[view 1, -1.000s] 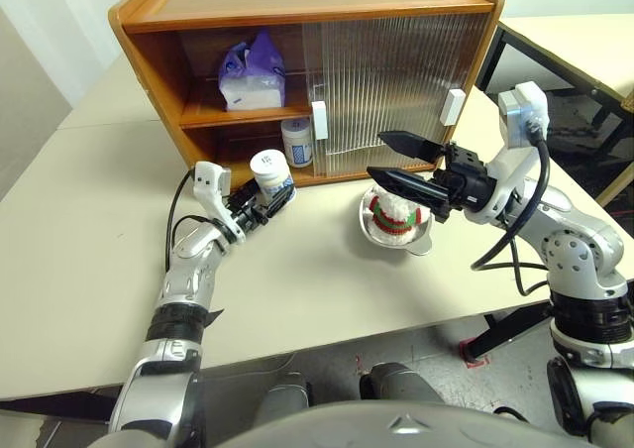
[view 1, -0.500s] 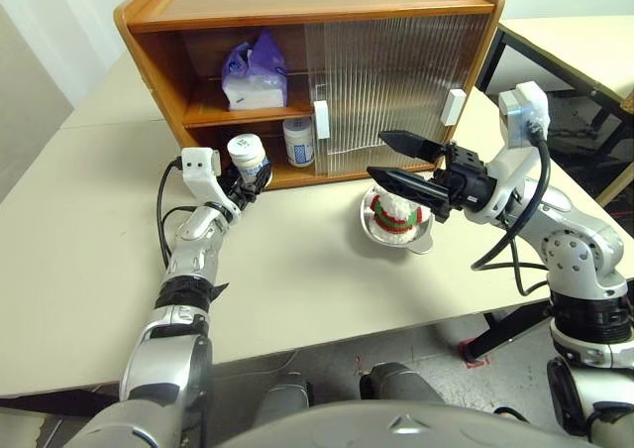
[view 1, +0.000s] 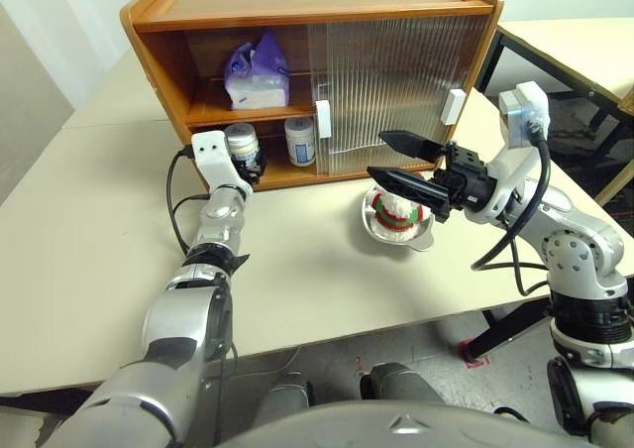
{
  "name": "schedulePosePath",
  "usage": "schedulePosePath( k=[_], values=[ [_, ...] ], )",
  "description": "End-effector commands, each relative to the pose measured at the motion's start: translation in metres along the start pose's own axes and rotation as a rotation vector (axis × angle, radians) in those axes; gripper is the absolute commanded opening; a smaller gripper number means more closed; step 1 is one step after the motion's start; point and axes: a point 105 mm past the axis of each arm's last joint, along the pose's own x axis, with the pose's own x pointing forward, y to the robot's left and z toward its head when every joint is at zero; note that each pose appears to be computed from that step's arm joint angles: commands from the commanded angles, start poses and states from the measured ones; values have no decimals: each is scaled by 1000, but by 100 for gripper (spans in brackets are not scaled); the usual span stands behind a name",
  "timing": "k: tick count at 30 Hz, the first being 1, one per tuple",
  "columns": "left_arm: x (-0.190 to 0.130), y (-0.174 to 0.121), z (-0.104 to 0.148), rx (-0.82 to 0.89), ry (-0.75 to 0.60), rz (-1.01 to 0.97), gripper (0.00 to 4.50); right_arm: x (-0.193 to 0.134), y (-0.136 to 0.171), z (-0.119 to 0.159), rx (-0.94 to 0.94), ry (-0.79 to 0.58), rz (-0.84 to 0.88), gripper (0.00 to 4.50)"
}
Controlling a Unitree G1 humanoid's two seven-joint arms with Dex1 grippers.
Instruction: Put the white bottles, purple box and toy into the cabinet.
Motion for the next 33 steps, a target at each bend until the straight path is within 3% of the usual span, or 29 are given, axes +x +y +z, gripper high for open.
schedulePosePath(
  k=[1, 12, 16, 33],
  values=[
    [6, -6, 11, 16, -26, 14, 310, 1, 1, 2, -16, 4, 1, 450],
    [7, -3, 5, 41, 18, 54, 310, 0, 1, 2, -17, 7, -4, 450],
    [7, -8, 5, 29, 10, 27, 448, 0, 1, 2, -17, 5, -4, 450],
    [-22, -7, -8, -14, -84, -45, 448, 4, 1, 0, -2, -1, 19, 450]
  ],
)
